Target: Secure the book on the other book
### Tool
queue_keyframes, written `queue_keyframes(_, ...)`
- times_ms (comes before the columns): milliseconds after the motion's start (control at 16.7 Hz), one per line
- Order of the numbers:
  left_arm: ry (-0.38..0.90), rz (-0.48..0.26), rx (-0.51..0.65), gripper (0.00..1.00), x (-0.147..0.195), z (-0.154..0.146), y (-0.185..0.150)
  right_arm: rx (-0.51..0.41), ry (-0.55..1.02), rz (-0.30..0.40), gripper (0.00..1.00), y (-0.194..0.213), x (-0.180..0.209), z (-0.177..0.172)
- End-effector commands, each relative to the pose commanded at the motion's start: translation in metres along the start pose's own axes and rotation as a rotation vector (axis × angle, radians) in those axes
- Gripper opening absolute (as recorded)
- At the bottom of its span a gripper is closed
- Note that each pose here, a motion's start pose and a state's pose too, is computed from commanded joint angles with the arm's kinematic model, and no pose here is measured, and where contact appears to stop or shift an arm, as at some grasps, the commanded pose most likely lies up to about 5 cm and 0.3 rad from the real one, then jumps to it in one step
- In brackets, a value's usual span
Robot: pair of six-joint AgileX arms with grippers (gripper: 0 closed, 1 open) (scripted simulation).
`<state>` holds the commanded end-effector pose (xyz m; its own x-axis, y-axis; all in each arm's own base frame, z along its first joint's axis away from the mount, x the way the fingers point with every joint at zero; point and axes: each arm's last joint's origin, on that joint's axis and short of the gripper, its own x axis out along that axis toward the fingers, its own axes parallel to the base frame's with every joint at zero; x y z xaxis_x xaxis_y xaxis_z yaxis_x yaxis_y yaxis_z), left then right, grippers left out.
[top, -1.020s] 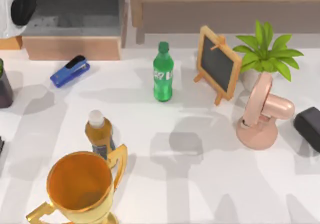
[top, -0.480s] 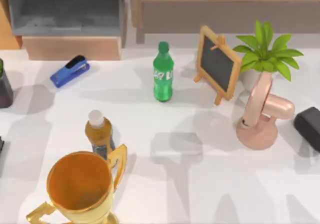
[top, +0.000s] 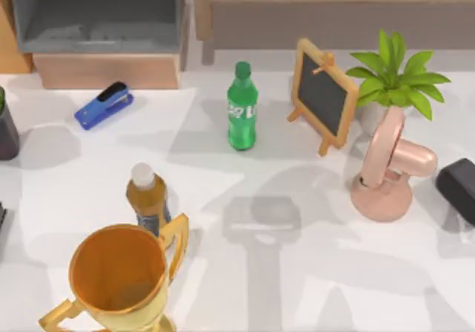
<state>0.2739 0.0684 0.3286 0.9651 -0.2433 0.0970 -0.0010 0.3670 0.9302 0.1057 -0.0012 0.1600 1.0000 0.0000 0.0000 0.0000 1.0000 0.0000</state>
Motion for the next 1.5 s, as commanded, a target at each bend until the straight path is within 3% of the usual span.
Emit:
queue_keyframes(180,0.089,-0.120,0.262,0.00,-0.052,-0.034,-0.028,0.000,0.000,0.000,1.00,0.000,0.000,0.000)
queue_keyframes(360,0.182,-0.272,0.387,0.00,-0.101,-0.064,-0.070,0.000,0.000,0.000,1.00,0.000,0.000,0.000)
queue_keyframes(600,0.272,-0.457,0.384,0.00,-0.157,-0.086,-0.130,0.000,0.000,0.000,1.00,0.000,0.000,0.000)
queue_keyframes(780,0.308,-0.545,0.329,0.00,-0.184,-0.088,-0.162,0.000,0.000,0.000,1.00,0.000,0.000,0.000)
queue_keyframes(960,0.319,-0.575,0.299,0.00,-0.193,-0.087,-0.174,0.000,0.000,0.000,1.00,0.000,0.000,0.000)
queue_keyframes(1500,0.319,-0.575,0.300,0.00,-0.189,-0.089,-0.176,0.000,0.000,0.000,1.00,0.000,0.000,0.000)
